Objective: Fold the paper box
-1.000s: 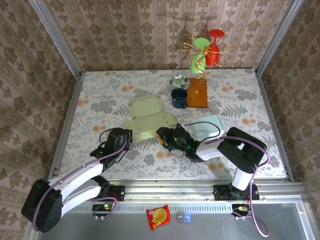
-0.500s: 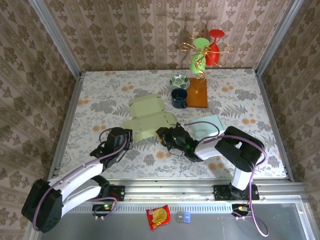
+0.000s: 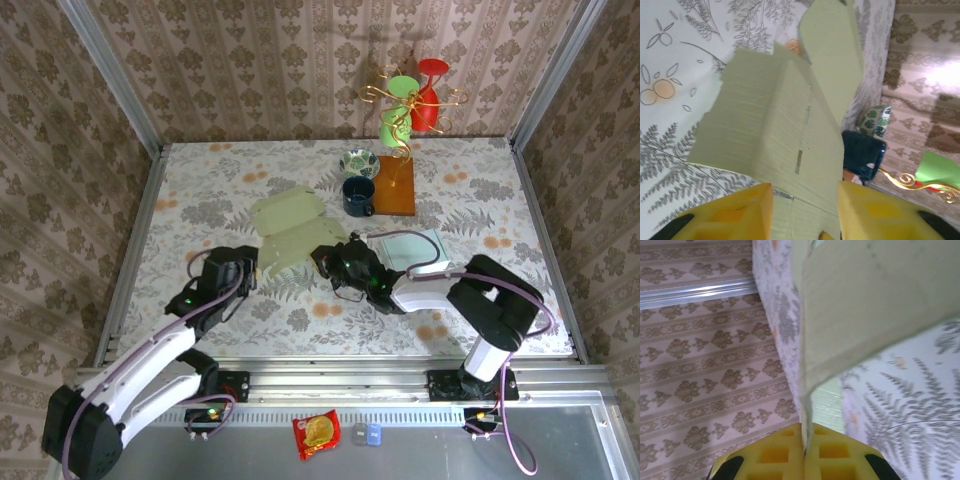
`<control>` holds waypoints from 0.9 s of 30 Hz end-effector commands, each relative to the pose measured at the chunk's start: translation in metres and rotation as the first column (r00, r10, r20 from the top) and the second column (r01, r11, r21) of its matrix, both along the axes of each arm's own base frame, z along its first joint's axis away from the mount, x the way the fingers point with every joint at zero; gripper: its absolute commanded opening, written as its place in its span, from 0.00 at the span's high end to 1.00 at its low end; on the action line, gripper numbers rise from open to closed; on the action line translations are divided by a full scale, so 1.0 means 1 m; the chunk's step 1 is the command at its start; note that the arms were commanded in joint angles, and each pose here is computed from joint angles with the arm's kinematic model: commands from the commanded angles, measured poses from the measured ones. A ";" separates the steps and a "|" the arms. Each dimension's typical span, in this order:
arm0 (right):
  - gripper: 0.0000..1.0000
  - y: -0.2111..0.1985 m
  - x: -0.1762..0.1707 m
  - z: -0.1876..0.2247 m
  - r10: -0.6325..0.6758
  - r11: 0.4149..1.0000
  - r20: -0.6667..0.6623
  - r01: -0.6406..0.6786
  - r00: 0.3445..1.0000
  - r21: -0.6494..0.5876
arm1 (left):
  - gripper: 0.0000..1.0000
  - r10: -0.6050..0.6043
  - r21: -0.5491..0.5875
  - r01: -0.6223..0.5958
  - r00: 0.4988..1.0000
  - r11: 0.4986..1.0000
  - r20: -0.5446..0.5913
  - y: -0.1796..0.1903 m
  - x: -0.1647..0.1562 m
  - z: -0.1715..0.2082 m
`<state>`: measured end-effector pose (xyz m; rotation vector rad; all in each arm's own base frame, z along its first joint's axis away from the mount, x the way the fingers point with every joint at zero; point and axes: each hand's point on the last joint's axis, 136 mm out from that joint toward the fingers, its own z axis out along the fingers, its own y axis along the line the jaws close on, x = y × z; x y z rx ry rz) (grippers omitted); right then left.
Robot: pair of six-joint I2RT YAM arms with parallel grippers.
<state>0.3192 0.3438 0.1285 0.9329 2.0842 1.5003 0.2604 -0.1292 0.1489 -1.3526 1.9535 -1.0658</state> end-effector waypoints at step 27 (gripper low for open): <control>1.00 -0.017 0.007 0.145 -0.249 0.968 -0.304 0.235 0.920 -0.083 | 0.53 -0.346 0.492 0.336 0.935 0.803 -0.073 0.055 0.006 0.088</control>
